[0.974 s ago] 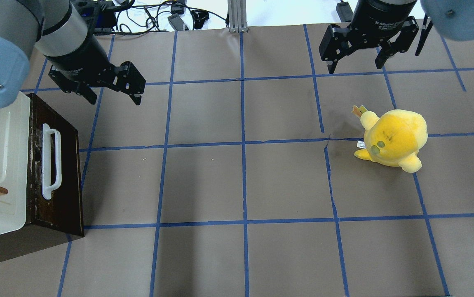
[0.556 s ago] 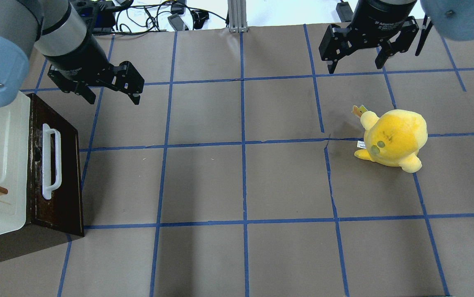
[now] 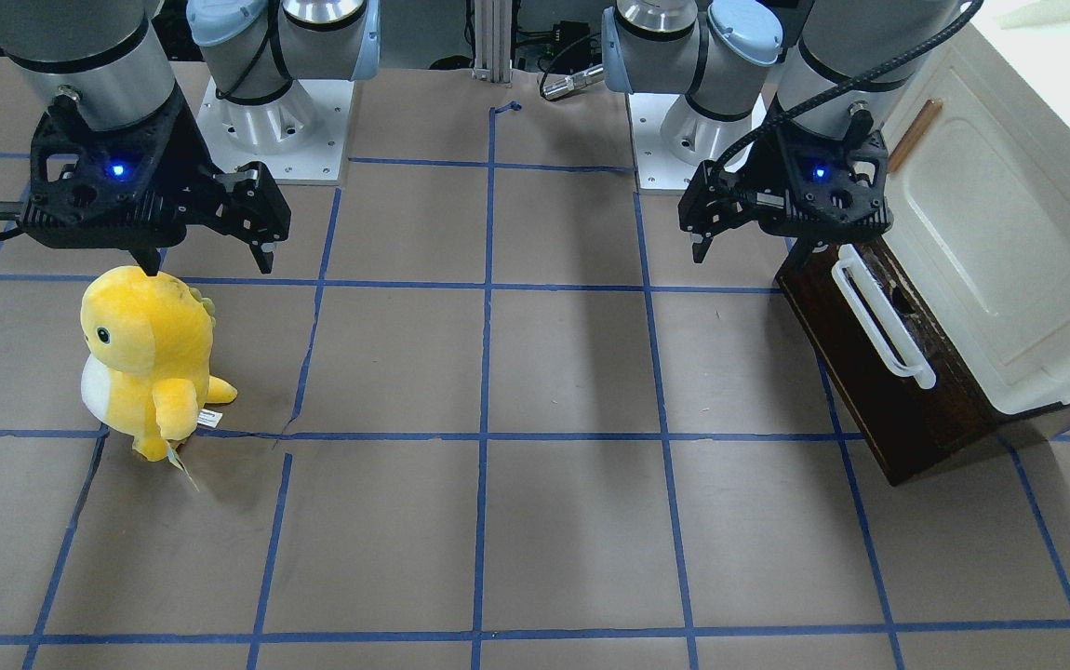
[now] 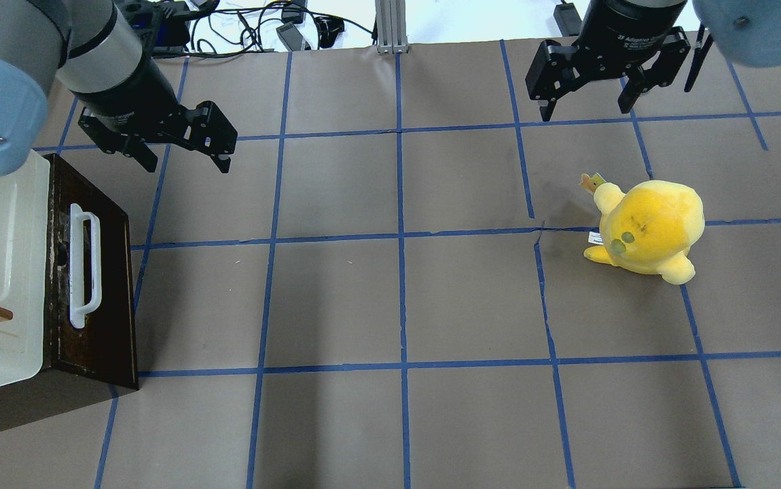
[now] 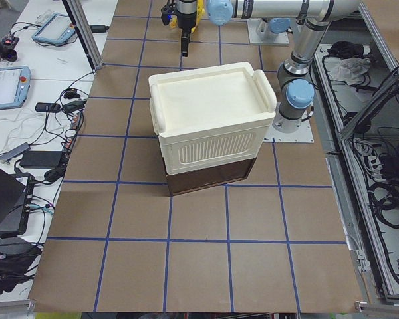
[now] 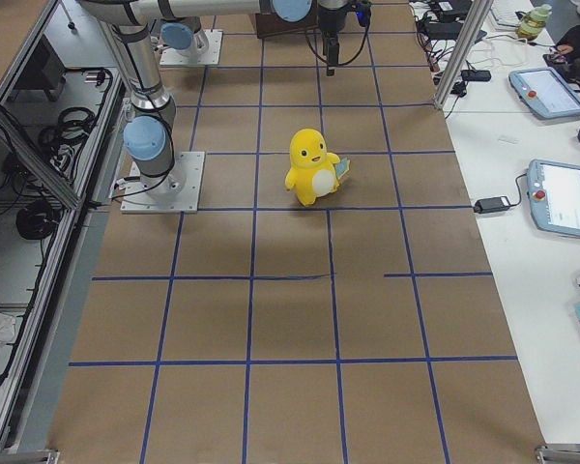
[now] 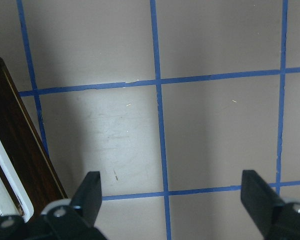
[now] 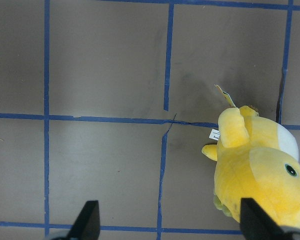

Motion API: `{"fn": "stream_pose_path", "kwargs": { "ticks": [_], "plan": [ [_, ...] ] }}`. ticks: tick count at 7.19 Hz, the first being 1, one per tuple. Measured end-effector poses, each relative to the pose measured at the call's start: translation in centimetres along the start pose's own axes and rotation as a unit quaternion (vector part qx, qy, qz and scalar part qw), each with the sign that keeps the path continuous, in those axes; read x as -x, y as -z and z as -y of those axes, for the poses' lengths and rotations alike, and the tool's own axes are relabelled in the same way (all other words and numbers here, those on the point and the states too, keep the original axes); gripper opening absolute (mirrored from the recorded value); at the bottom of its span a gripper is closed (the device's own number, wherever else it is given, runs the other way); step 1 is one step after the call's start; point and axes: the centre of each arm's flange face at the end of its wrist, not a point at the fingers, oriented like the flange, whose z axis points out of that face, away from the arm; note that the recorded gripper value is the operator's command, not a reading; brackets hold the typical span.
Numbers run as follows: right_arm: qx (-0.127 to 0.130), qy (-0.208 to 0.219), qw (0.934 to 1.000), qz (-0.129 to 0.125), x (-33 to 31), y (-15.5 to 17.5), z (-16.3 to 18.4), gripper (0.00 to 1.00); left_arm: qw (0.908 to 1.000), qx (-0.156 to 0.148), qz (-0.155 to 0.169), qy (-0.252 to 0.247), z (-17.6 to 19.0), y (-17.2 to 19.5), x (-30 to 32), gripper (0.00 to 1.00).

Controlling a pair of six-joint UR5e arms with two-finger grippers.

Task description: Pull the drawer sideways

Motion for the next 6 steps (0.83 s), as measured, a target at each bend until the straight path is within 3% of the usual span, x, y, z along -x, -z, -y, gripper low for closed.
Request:
{"fn": "stream_pose_path", "kwargs": {
  "ticks": [6],
  "plan": [
    [0.0, 0.0, 1.0, 0.0, 0.0, 0.0, 0.0, 1.0, 0.9999, 0.016, 0.004, 0.004, -0.1, -2.5, 0.1, 1.0]
  ]
}}
